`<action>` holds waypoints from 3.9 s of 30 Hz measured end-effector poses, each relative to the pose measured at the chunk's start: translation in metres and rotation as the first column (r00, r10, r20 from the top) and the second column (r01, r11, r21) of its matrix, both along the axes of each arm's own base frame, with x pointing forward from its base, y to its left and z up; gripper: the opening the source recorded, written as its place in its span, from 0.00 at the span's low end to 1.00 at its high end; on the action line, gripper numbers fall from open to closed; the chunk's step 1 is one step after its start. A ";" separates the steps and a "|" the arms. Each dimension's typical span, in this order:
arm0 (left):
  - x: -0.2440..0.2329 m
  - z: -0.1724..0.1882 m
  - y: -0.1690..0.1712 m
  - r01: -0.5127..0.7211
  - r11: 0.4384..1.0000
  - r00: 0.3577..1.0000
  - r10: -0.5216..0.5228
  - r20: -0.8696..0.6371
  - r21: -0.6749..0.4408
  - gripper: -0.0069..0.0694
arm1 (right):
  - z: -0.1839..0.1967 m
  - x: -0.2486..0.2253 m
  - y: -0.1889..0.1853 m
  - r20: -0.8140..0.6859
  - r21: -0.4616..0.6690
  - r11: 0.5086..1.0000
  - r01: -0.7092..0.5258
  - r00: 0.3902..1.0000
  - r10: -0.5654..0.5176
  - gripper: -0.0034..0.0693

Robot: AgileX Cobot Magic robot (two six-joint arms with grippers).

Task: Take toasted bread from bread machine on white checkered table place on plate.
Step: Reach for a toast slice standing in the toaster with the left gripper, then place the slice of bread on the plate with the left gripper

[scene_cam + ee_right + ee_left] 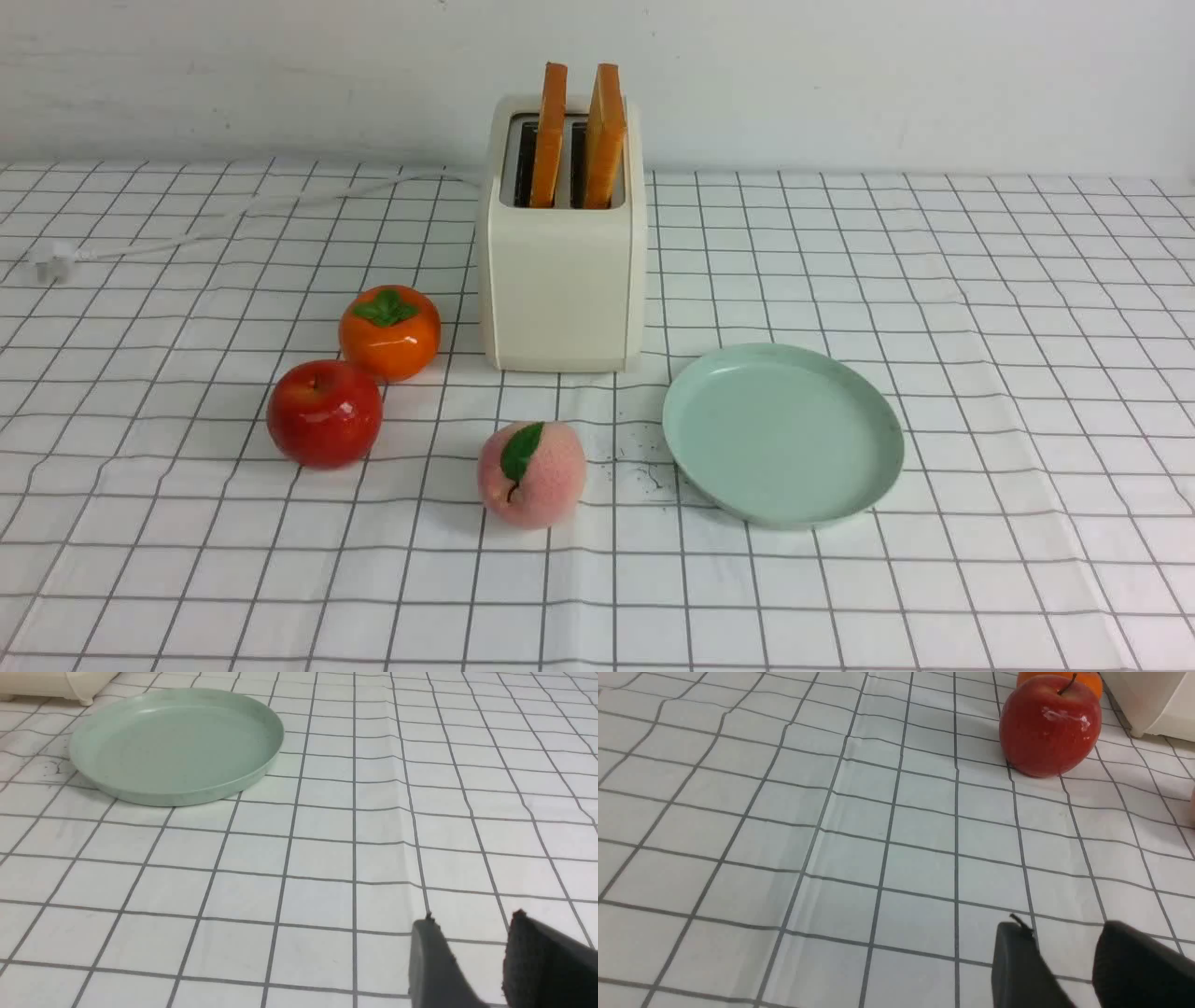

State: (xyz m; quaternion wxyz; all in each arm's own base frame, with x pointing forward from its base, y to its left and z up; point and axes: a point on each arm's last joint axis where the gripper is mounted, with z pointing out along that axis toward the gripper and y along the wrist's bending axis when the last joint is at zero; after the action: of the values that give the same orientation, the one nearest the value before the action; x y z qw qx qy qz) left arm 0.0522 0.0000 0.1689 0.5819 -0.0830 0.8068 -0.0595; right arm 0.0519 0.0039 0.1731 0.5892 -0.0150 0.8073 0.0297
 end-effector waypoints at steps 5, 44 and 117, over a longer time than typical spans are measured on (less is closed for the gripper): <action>0.000 0.000 0.000 0.000 1.000 1.000 0.000 0.000 0.000 0.40 | 0.000 0.000 0.000 0.000 0.000 1.000 0.000 1.000 0.000 0.38; 0.008 0.093 -0.017 0.052 0.765 0.995 0.016 0.101 -0.642 0.14 | 0.000 0.000 0.000 0.000 0.000 1.000 0.000 1.000 0.000 0.38; 0.335 0.309 -0.162 0.281 0.959 0.956 -0.277 0.099 -0.030 0.22 | 0.000 0.000 0.000 0.000 0.000 1.000 0.000 1.000 0.000 0.38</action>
State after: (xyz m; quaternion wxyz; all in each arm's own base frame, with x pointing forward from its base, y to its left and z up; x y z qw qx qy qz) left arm 0.3869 -0.1622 0.4782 0.6030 0.0220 0.7807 -0.1625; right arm 0.0519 0.0039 0.1731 0.5892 -0.0150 0.8073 0.0297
